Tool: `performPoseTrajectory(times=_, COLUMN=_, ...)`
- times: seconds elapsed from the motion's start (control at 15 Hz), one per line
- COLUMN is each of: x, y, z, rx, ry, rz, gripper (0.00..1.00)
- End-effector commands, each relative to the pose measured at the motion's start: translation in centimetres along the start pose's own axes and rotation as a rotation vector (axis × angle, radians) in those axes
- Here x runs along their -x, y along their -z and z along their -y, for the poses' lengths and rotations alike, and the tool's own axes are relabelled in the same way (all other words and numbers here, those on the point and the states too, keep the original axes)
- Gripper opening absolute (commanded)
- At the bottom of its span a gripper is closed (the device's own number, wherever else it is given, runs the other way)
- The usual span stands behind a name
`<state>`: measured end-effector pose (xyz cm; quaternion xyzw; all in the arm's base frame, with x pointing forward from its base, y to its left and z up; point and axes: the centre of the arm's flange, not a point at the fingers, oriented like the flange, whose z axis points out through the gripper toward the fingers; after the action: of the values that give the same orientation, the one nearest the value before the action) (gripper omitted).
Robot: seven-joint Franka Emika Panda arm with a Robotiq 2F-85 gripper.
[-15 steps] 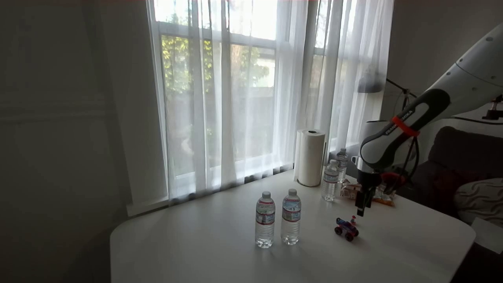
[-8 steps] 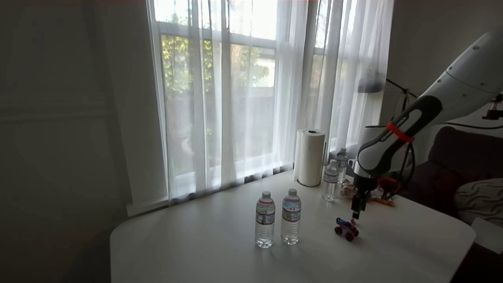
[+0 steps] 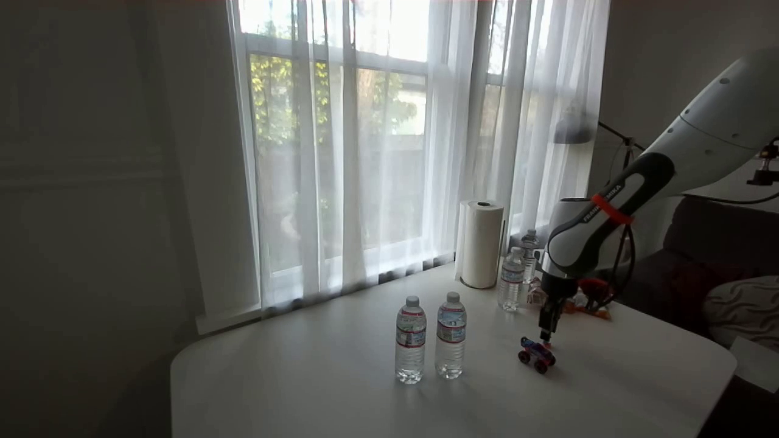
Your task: Pick up the small object on the right side of the toy car and put it on the toy car
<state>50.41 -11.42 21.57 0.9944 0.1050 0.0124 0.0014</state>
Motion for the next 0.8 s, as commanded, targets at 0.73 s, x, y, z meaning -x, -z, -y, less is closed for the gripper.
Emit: performPoseTrajectory(times=0.73, x=-0.7, y=1.0, z=0.3, rx=-0.003, ry=0.025, rz=-0.007, gripper=0.03)
